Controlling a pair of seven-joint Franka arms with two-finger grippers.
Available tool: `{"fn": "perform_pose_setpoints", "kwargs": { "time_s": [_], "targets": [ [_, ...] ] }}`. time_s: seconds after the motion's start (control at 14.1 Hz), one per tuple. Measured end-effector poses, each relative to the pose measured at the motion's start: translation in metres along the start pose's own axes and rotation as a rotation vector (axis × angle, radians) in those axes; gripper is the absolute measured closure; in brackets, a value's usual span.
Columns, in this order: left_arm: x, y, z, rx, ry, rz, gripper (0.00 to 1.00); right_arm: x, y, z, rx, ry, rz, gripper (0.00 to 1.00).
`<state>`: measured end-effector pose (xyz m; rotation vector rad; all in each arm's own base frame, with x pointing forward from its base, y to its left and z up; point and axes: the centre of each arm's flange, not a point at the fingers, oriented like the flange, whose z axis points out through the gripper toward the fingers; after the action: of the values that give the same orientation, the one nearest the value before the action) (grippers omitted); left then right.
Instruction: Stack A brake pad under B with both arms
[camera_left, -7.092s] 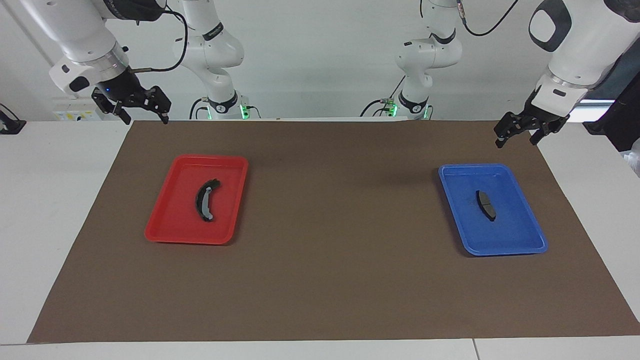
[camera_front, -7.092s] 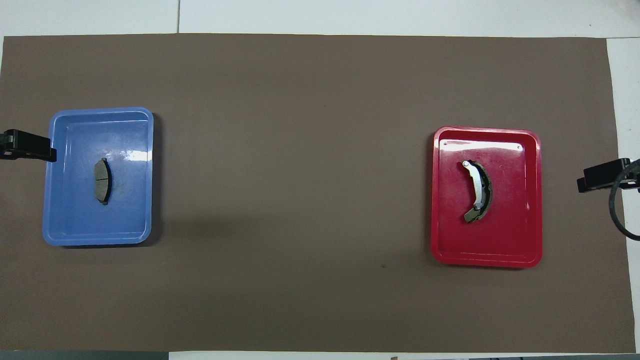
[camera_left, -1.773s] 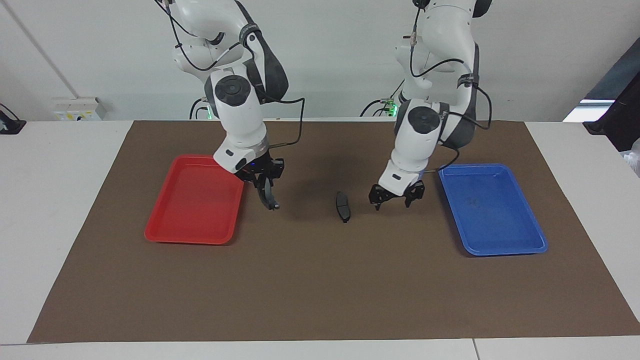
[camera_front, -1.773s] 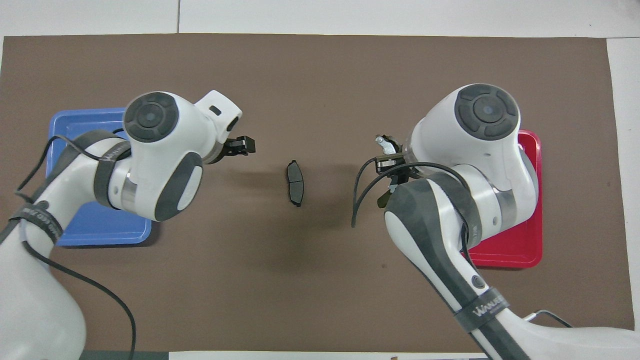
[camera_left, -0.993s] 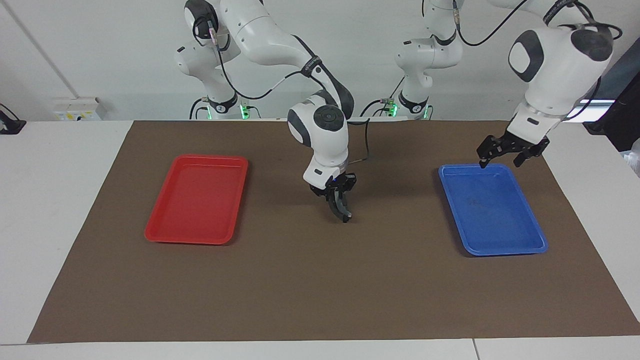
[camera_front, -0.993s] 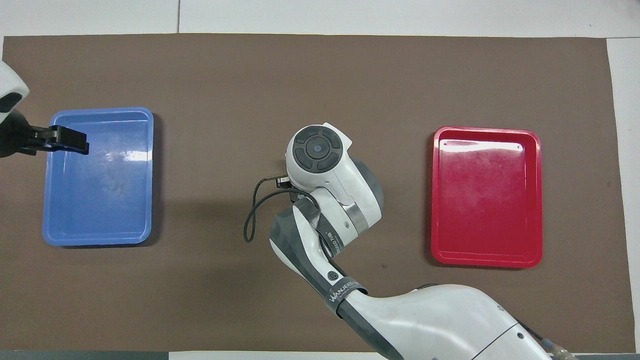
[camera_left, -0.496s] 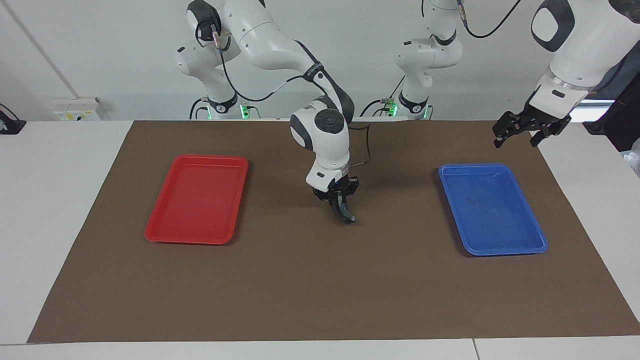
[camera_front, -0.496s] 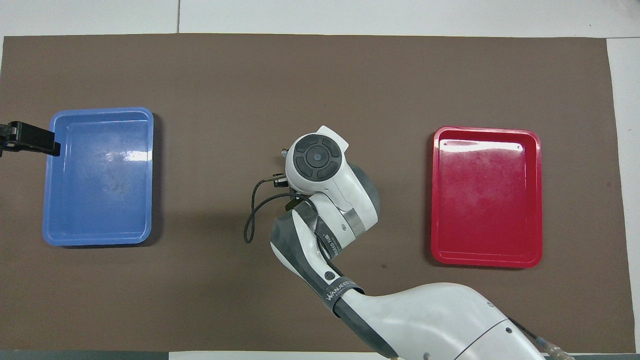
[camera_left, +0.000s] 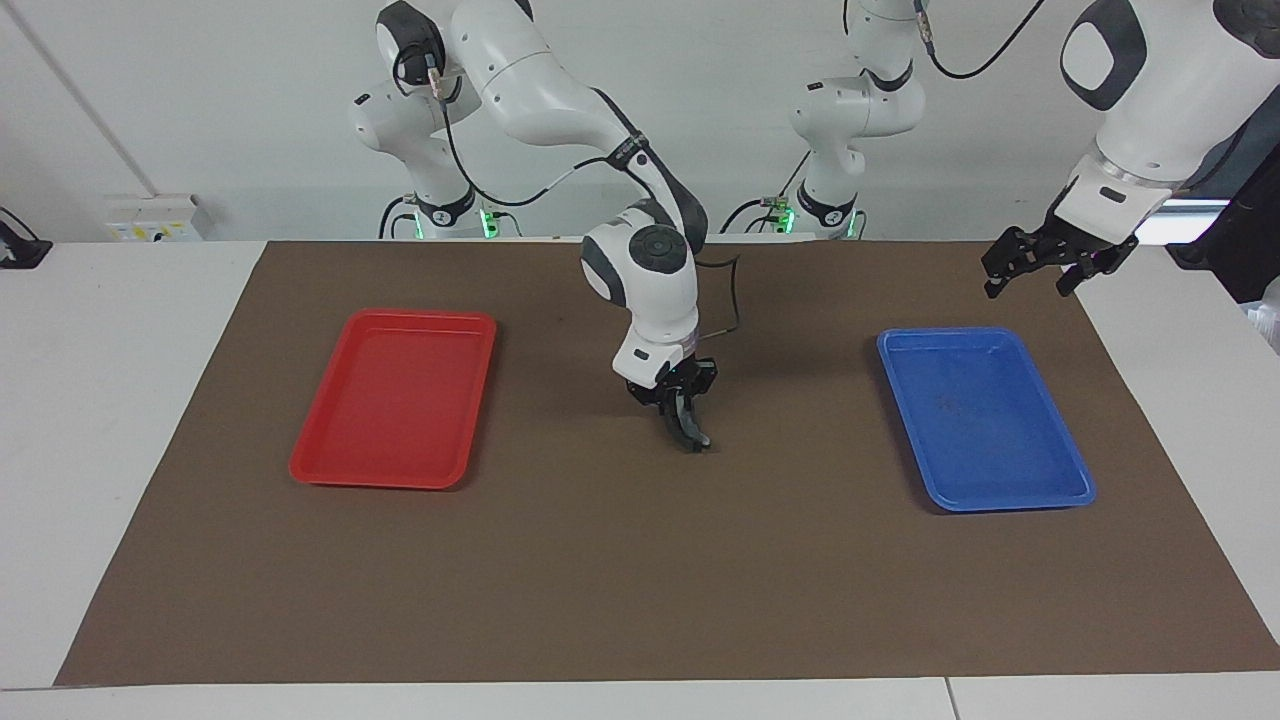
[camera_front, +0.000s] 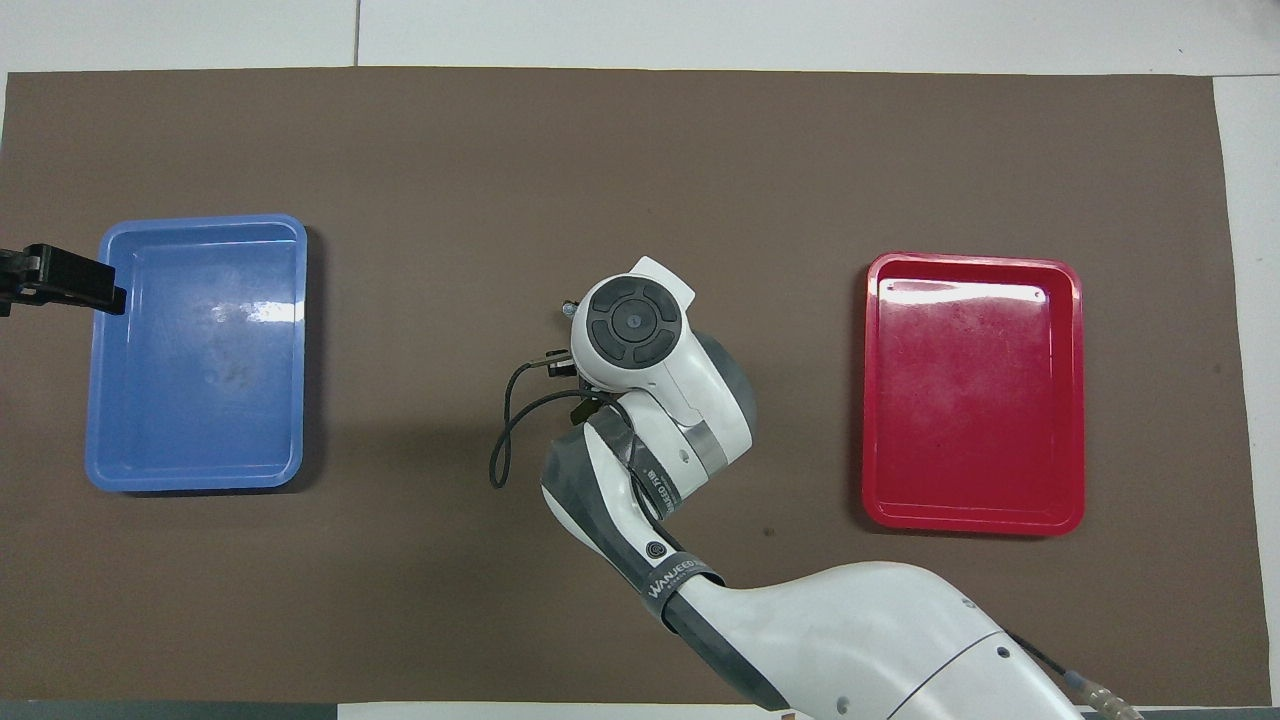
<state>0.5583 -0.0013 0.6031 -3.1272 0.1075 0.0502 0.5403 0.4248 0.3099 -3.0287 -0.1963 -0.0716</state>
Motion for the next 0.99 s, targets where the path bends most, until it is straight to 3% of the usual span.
{"fn": "perform_pose_setpoints", "kwargs": {
  "time_s": [0.21,0.28,0.57,0.64,0.78,0.99],
  "targets": [
    [0.000,0.000,0.000,0.000,0.000,0.000,0.00,-0.002,0.000,0.003,-0.002,-0.002,-0.002,0.58],
    [0.000,0.000,0.000,0.000,0.000,0.000,0.00,-0.002,-0.001,0.003,-0.001,-0.002,-0.002,0.52],
    [0.000,0.000,0.000,0.000,0.000,0.000,0.00,0.006,0.007,-0.018,-0.016,0.015,-0.001,0.11],
    [0.000,0.000,0.000,0.000,0.000,0.000,0.00,0.014,0.021,-0.038,-0.032,0.025,0.012,0.01],
    [0.000,0.000,0.000,0.000,0.000,0.000,0.00,0.032,0.078,-0.098,-0.062,0.017,0.077,0.00],
    [0.000,0.000,0.000,0.000,0.000,0.000,0.00,0.035,0.204,-0.196,-0.086,-0.047,0.120,0.00]
  ]
}}
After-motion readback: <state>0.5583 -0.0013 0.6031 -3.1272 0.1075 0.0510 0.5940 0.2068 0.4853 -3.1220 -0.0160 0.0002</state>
